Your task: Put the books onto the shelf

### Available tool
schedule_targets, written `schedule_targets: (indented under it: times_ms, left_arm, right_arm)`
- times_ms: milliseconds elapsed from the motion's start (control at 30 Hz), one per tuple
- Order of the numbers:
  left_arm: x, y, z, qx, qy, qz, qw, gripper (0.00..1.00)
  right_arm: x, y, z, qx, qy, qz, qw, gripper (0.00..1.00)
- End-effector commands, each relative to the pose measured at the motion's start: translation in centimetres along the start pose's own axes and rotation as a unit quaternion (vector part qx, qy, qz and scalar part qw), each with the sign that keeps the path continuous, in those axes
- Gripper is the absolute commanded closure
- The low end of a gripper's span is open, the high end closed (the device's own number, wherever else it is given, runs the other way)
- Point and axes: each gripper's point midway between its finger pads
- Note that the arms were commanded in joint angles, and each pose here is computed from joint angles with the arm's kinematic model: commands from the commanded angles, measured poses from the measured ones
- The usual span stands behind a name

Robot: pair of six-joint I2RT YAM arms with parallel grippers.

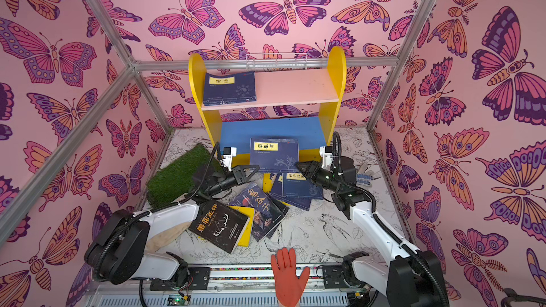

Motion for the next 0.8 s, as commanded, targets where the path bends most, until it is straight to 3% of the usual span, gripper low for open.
schedule_targets:
  times_ms: [0, 333, 767]
  left_arm:
    - [-1.8, -2.0, -0.7, 0.025, -0.040, 0.048, 0.998, 1.00]
    - [-2.2, -3.0, -1.3, 0.037, -0.054, 0.066, 0.996, 1.00]
    - [-1.5, -2.0, -1.0, 0.028, -0.043, 0.056, 0.997, 1.00]
  right_arm:
    - [0.1, 2.1, -0.3, -0.038, 0.003, 0.001, 0.999, 0.64]
    - [0.4, -0.3, 0.2, -0.006, 0.003, 0.020, 1.000, 0.62]
    - [0.4, 3.1, 1.3, -0.061, 0.028, 0.009, 0.998, 0.68]
Point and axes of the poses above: each gripper's point midway between its finger pads, its own z axis out along the fingers, its own y axis along the line the jaws close on, x = y × z, and after that the axes turned 6 degrees about z, right-handed
